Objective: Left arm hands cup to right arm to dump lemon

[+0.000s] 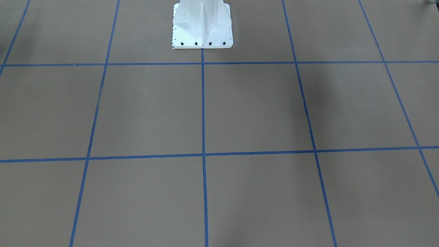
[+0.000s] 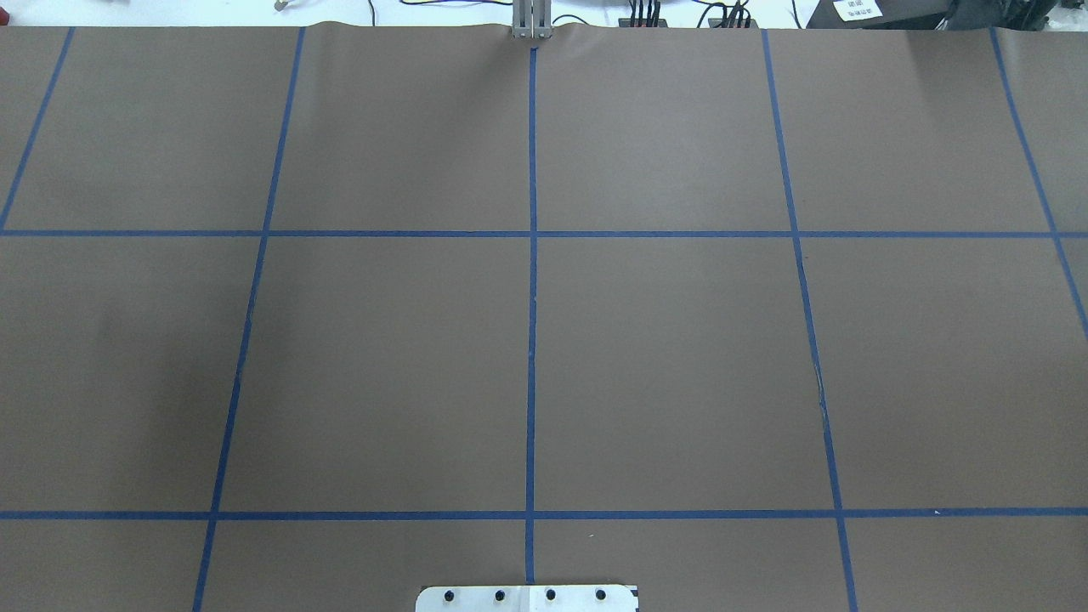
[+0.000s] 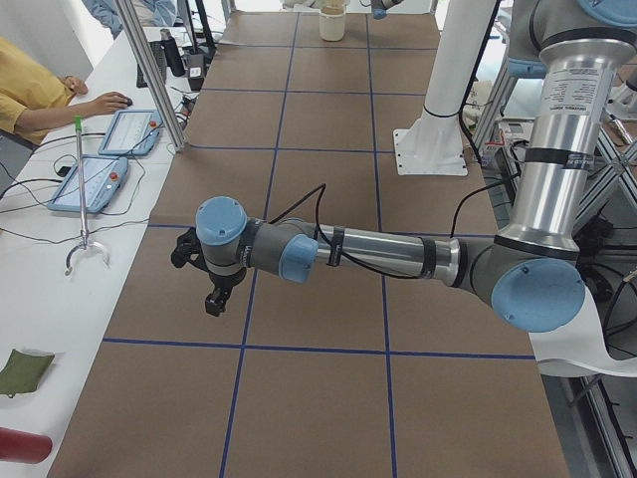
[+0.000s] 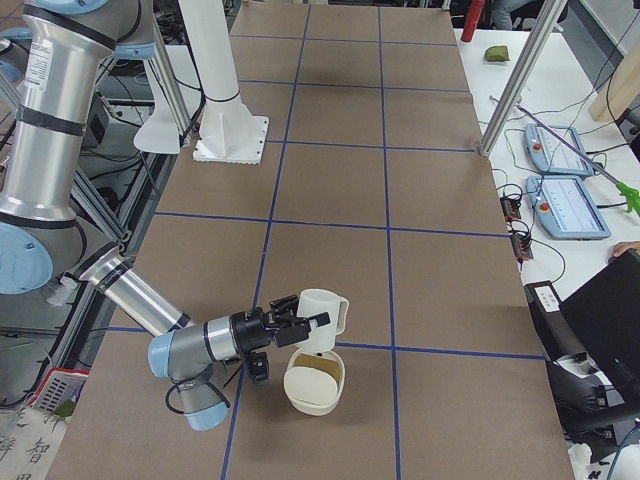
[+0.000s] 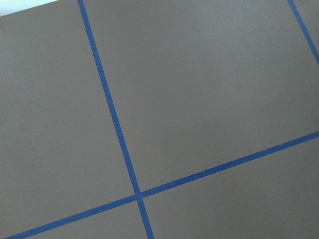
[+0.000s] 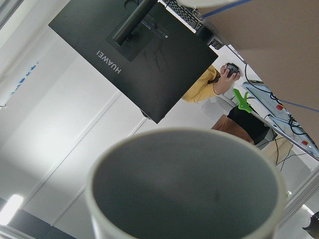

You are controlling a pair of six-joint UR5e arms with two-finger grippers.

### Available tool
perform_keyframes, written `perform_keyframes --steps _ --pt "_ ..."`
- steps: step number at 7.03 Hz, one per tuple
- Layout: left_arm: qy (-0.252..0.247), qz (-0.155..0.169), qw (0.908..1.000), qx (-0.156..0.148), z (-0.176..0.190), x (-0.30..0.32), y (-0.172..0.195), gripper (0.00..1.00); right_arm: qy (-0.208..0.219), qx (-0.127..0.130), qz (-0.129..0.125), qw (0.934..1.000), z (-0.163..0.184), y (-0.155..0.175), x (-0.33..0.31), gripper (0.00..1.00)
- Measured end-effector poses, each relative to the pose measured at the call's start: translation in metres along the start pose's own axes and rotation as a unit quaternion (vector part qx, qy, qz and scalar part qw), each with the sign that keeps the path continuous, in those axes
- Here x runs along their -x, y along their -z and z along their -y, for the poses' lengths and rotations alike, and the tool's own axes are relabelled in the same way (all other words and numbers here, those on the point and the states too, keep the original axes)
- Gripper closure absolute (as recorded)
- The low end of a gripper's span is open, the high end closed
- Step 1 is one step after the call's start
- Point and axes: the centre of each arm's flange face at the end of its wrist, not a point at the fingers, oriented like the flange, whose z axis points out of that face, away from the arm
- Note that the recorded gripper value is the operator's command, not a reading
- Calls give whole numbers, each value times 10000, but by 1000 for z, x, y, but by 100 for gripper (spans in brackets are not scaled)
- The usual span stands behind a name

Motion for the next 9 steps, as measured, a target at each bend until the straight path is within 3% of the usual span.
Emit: perform_keyframes --steps 2,3,4,5,6,7,8,9 --pt "0 0 10000 4 0 0 0 0 579 42 -99 9983 -3 1 -2 94" --pt "-1 0 10000 2 0 1 0 0 1052 92 -247 9941 -6 1 -5 97" --pt "1 0 10000 2 0 1 -1 0 1698 173 -443 9843 -9 0 -9 97" --pt "2 0 10000 3 0 1 -1 0 2377 257 -631 9690 -10 1 -13 95" --pt "3 -1 10000 6 0 1 -1 0 3063 356 -833 9476 -11 2 -18 95" --pt "9 -1 10000 12 -1 1 -1 0 3739 474 -1037 9204 -10 5 -23 96" --pt "15 -3 10000 18 -2 2 -2 0 4491 594 -1203 8833 -9 10 -27 98" --pt "22 -7 10000 24 -4 2 -2 0 5208 679 -1325 8406 -8 14 -30 98"
